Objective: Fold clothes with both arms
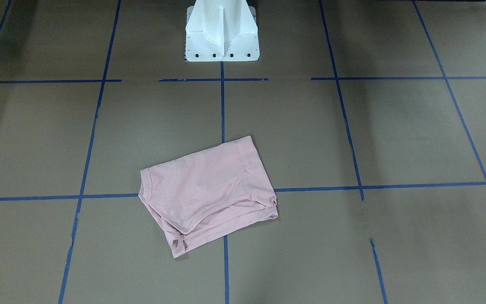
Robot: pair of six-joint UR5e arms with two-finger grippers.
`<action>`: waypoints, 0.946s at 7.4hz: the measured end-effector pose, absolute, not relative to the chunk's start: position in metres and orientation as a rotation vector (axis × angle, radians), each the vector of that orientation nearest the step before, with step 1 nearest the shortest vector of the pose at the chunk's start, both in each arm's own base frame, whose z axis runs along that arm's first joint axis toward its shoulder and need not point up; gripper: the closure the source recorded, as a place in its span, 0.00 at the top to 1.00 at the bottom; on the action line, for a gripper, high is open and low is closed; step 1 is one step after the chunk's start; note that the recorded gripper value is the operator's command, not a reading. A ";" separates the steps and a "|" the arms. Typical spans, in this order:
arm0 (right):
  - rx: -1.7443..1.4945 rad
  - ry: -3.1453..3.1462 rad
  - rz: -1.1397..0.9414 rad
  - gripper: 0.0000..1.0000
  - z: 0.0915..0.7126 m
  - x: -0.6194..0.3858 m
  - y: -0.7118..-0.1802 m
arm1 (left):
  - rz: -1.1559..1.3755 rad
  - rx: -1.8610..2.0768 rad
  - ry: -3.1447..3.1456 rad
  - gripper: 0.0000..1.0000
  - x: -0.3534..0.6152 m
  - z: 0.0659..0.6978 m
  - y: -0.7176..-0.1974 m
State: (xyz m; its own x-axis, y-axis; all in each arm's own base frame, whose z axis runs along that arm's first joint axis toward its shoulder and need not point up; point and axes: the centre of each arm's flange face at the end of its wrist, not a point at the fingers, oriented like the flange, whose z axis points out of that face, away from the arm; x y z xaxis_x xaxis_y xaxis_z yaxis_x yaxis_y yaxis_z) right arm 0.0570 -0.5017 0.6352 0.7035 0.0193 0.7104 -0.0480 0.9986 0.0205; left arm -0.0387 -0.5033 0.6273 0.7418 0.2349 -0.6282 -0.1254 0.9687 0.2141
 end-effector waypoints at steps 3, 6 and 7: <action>-0.004 -0.789 0.045 1.00 0.630 0.057 -0.484 | 0.198 0.163 0.709 1.00 -0.039 0.627 -0.503; -0.014 -0.793 0.052 1.00 0.632 0.056 -0.481 | 0.173 0.154 0.711 1.00 -0.039 0.627 -0.504; -0.015 -0.793 0.054 1.00 0.632 0.056 -0.481 | 0.110 0.133 0.715 1.00 -0.039 0.625 -0.504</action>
State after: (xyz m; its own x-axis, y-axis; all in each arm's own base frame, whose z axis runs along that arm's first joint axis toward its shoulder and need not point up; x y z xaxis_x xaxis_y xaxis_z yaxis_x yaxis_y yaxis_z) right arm 0.0557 -0.4808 0.6322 0.7002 0.0545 0.7119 -0.0430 0.9985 -0.0342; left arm -0.0386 -0.5037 0.6255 0.7497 0.1456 -0.6456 -0.0547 0.9858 0.1587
